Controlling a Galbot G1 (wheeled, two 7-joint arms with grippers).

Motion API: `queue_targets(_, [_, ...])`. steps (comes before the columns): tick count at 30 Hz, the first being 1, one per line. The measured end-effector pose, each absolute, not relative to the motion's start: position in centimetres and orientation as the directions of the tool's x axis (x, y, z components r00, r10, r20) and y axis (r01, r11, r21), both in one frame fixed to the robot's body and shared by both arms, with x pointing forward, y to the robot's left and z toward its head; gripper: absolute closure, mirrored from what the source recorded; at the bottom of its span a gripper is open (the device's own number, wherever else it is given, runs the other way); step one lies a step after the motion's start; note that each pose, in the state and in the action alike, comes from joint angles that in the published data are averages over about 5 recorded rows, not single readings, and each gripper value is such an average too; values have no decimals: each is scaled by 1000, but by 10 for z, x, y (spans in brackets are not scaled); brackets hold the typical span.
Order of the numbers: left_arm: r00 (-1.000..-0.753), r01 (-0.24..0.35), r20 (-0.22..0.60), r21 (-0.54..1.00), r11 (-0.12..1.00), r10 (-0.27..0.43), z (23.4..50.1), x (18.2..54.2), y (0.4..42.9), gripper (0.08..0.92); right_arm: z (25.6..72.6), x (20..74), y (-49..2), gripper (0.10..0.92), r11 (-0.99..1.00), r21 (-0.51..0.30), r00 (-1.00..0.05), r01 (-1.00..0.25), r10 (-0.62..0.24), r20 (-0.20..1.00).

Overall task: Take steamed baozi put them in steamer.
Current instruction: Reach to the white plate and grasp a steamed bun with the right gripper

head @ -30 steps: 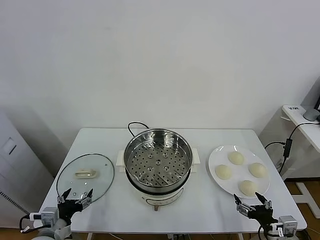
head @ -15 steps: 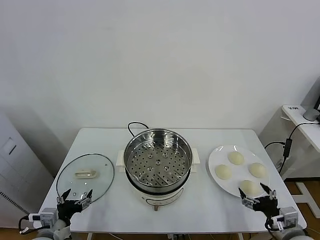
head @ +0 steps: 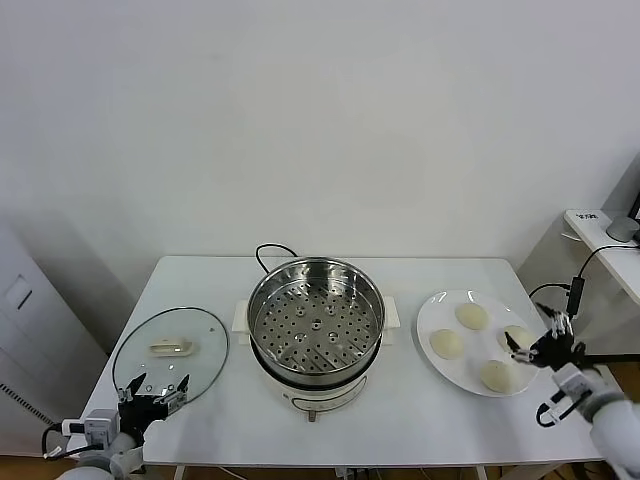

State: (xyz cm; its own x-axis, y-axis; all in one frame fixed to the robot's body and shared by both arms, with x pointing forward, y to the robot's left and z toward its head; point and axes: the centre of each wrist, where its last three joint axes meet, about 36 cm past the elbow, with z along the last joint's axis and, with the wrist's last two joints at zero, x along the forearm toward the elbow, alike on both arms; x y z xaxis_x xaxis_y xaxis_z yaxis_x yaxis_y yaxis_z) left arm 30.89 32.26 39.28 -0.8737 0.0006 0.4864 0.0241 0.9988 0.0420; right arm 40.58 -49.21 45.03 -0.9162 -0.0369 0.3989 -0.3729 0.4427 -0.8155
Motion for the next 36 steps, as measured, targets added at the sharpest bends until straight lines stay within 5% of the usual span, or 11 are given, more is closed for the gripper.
queue_targets(7, [-862, 24, 507, 46, 999, -3, 391, 311, 323, 177, 471, 457, -521, 200, 306, -785, -838, -538, -91, 539])
queue_targets(19, [-847, 23, 531, 46, 999, -5, 388, 314, 326, 177, 494, 544, -542, 200, 152, -607, -625, -780, -184, 758])
queue_targets(36, [-844, 29, 537, 48, 998, -1, 391, 313, 323, 177, 491, 646, -523, 200, -16, -390, -377, -921, -222, 899])
